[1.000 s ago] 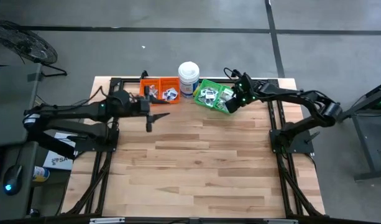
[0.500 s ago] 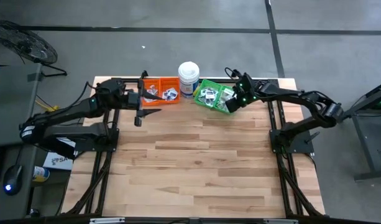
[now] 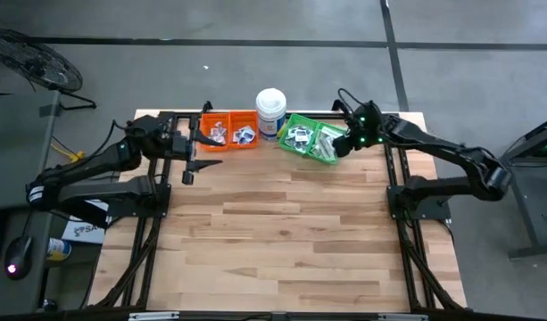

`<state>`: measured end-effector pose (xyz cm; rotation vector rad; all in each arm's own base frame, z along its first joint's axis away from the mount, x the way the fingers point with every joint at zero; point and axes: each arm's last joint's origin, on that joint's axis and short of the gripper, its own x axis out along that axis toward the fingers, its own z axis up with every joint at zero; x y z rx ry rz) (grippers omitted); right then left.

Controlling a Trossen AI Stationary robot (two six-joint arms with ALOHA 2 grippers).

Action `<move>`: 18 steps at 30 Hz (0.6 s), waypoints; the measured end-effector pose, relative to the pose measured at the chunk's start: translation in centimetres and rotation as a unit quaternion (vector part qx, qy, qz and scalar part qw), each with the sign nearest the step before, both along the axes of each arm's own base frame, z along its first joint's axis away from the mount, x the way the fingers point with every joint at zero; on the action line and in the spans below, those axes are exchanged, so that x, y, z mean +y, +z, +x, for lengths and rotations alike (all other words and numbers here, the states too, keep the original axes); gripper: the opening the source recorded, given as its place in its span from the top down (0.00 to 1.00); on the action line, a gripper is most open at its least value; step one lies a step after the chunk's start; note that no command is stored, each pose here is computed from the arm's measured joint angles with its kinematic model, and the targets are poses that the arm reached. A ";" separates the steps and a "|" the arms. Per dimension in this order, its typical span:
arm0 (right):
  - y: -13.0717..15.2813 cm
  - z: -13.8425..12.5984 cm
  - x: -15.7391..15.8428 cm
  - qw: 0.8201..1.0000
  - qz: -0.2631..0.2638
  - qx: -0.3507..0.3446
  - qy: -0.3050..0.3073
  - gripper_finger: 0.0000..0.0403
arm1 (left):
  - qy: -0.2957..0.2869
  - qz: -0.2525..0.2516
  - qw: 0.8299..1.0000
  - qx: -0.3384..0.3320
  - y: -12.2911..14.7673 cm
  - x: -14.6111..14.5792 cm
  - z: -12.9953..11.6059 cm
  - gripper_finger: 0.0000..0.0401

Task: Pick & Place First Aid Supplies
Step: Return to Home Position

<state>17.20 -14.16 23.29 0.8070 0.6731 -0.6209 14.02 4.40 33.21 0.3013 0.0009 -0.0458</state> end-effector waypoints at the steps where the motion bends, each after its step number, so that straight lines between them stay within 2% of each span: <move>1: 0.5 -0.2 0.3 1.000 -0.008 -0.009 0.001 0.63 | 0.002 0.002 1.000 0.000 0.0 -0.1 -0.3 0.50; 6: 3.3 -0.7 3.1 0.995 -0.053 -0.069 0.042 0.61 | 0.041 -0.009 0.998 0.037 -0.5 -0.6 -2.1 0.50; 10: 5.6 -0.9 6.0 0.982 -0.129 -0.130 0.056 0.61 | 0.053 -0.014 0.998 0.028 -1.0 -0.8 -2.7 0.50; 13: 5.8 -1.0 7.8 0.961 -0.177 -0.208 0.043 0.62 | 0.066 -0.035 0.997 -0.002 -2.6 -0.8 -2.8 0.50; 18: 3.0 -0.9 10.2 0.916 -0.183 -0.352 0.055 0.61 | 0.055 -0.082 0.993 -0.057 -7.0 -0.9 -2.7 0.50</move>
